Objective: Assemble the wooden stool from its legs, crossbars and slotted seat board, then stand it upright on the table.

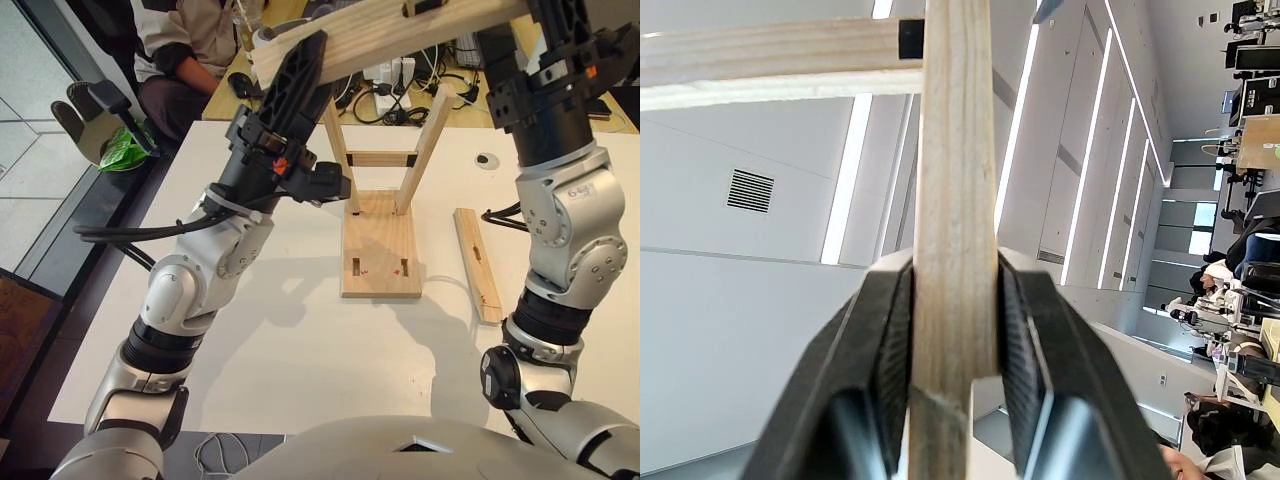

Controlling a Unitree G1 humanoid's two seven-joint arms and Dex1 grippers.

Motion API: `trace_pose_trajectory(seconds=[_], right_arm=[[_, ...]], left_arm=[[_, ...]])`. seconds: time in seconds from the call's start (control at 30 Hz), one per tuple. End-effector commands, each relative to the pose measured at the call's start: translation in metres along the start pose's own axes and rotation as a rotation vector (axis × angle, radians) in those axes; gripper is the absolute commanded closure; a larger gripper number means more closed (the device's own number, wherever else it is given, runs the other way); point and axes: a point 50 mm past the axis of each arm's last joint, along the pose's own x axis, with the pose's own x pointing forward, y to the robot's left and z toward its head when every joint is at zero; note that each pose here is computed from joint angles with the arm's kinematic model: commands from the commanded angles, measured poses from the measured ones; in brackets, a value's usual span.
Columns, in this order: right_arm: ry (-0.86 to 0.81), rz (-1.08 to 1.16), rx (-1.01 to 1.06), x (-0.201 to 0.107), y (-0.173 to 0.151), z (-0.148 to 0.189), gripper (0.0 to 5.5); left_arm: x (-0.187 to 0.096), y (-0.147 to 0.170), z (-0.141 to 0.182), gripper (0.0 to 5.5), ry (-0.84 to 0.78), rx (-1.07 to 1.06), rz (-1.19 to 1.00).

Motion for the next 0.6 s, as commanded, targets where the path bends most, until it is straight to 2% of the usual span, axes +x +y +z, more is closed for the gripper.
trace_pose_trajectory(seconds=[0.03,0.23,0.43,0.6], right_arm=[[-0.027,-0.029,-0.017,0.001,-0.004,0.003,2.71],[-0.049,-0.046,-0.037,0.0,-0.008,0.005,3.59],[-0.073,-0.062,-0.068,0.001,-0.01,0.006,4.49],[-0.067,-0.059,-0.068,0.0,-0.009,0.003,4.5]], left_arm=[[-0.001,0.0,-0.004,4.48,0.006,0.045,-0.006],[-0.001,-0.004,-0.012,4.48,-0.016,0.154,-0.041],[0.004,-0.008,-0.018,4.48,-0.074,0.173,-0.063],[0.007,-0.011,-0.02,4.48,-0.083,0.118,-0.087]])
